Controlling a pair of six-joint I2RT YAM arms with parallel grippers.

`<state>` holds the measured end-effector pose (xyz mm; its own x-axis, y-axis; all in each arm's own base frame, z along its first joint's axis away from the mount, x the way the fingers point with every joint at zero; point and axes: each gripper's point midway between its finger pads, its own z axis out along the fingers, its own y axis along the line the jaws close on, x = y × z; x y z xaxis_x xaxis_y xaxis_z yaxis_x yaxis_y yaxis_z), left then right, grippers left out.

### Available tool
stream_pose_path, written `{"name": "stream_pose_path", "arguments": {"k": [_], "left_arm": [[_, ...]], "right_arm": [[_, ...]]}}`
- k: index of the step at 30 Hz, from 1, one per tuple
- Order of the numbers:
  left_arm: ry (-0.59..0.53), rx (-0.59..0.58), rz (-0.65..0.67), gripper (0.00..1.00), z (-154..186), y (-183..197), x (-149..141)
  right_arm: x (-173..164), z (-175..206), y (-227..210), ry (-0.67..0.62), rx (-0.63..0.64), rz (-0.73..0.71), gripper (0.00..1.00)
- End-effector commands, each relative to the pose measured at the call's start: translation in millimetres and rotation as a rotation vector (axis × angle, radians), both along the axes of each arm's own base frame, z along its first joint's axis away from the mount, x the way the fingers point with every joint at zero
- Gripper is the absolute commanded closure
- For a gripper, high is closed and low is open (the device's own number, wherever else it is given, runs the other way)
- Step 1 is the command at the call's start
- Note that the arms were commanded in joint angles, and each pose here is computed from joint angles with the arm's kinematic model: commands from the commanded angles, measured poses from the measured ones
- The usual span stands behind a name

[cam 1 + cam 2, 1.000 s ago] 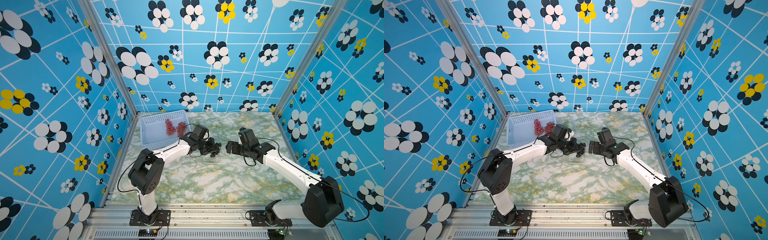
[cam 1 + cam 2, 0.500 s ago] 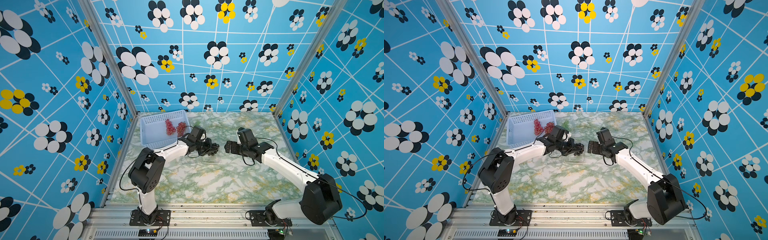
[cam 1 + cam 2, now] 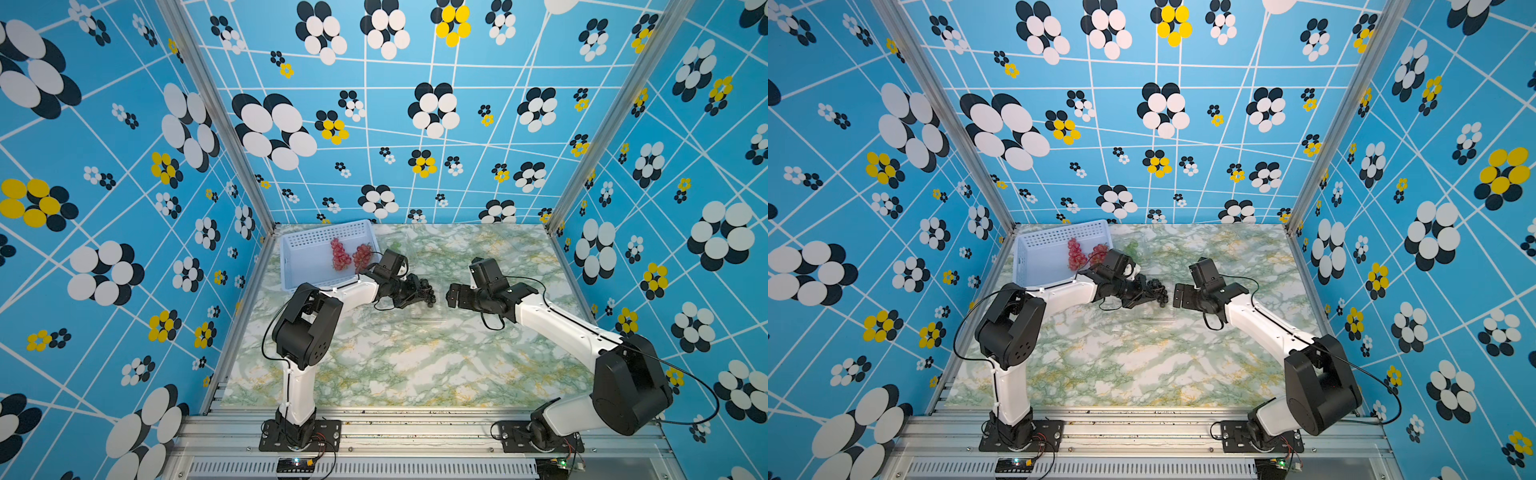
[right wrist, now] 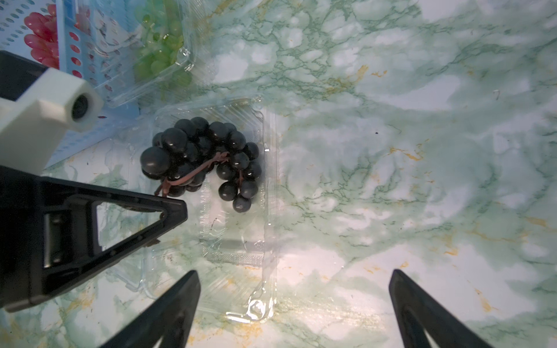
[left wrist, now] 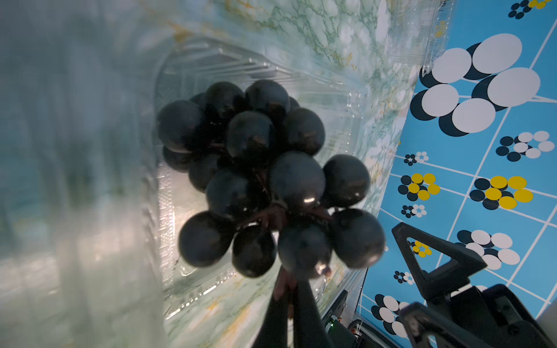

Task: Pack grapes into containers
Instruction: Place the grape into the packing box.

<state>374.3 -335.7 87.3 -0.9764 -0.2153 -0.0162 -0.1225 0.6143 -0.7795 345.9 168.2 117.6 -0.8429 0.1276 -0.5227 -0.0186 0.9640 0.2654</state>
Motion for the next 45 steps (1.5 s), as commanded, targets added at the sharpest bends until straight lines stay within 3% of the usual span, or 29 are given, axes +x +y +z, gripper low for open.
{"name": "stream_pose_path", "arguments": {"k": [1, 6, 11, 19, 26, 33, 41, 45], "left_arm": [[-0.017, -0.003, -0.019, 1.00, 2.7, 3.1, 5.6], [-0.030, -0.001, -0.037, 1.00, 8.7, 4.2, 1.6], [-0.047, 0.009, -0.045, 0.87, 17.9, 9.5, -4.7], [-0.091, 0.034, -0.046, 0.81, 32.1, 19.4, -8.6], [-0.179, 0.035, -0.018, 0.61, 77.2, 39.9, -5.5], [-0.222, 0.075, 0.092, 0.45, 103.2, 105.7, 3.8], [-0.230, 0.106, 0.203, 0.01, 106.4, 174.6, -6.2], [-0.208, 0.104, 0.195, 0.00, 94.3, 179.0, -18.0]], "right_arm": [[11.0, 7.6, 5.8, -0.016, 0.035, -0.007, 0.01], [15.3, 7.8, 8.5, -0.014, 0.039, -0.008, 0.01], [21.5, 10.8, 11.5, -0.013, 0.048, -0.018, 0.01], [36.9, 17.0, 16.5, -0.001, 0.050, -0.050, 0.01], [51.9, 17.0, 20.8, 0.024, 0.030, -0.072, 0.01], [64.8, 9.4, 36.2, 0.055, 0.017, -0.068, 0.01], [57.9, -0.6, 62.3, 0.064, -0.126, 0.006, 0.01], [49.7, -10.6, 64.4, 0.081, -0.142, 0.013, 0.01]]}}
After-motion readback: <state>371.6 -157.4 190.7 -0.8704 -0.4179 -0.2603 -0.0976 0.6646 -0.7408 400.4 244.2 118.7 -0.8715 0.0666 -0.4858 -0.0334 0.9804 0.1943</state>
